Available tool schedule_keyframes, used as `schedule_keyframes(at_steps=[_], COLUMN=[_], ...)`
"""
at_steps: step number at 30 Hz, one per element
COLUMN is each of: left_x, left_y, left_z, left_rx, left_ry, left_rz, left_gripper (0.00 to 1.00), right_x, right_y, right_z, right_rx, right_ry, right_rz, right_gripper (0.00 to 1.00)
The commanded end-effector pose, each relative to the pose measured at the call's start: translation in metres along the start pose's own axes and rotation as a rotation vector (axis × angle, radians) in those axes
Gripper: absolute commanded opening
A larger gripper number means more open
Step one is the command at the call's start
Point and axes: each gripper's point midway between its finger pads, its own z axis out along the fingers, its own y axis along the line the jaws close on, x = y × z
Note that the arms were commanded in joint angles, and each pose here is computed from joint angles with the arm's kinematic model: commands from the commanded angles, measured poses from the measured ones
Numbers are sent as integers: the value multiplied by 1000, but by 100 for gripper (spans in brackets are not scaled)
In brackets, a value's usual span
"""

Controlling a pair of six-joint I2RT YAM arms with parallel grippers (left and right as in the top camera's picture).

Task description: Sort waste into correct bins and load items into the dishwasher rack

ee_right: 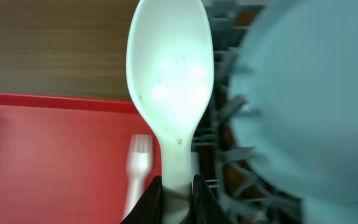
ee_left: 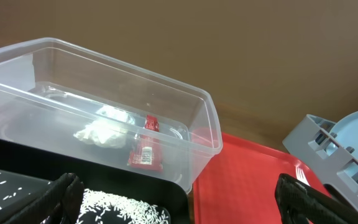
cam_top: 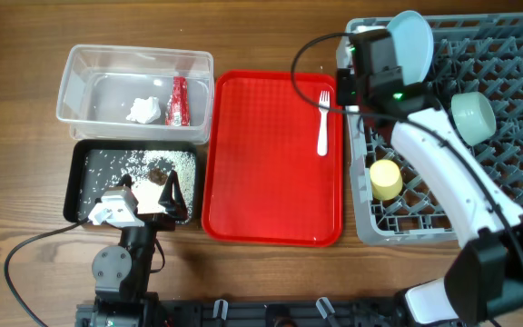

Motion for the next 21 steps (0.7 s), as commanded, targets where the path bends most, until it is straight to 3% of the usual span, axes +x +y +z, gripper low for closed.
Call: schedule_keyframes(at_steps=[1, 4, 5, 6, 7, 14, 17, 21], left_x=[1, 1, 1, 1, 1, 1, 1, 1], left_y=[0, 0, 0, 0, 0, 0, 0, 0], left_z=[0, 0, 0, 0, 0, 0, 0, 0], left_rx=[5, 5, 5, 5, 5, 5, 5, 5], left_ry=[-4, -4, -4, -4, -4, -4, -4, -4], left_rz=[13, 13, 13, 13, 13, 13, 13, 13], left_gripper=[100, 100, 100, 100, 100, 100, 100, 100], right_x=[17, 27, 27, 27, 25, 33, 55, 81], right_y=[-28, -31, -30, -28, -25, 85, 103, 96], right_z=[34, 45, 45, 45, 40, -18, -11, 26], right_rx=[88, 103, 99, 91, 86, -251, -255, -131], right_ry=[79, 116, 116, 114, 108, 89, 163, 240], right_rz=[-93, -114, -111, -114, -118, -144, -102, -40], right_gripper=[4, 5, 23, 50, 58, 56, 48, 48])
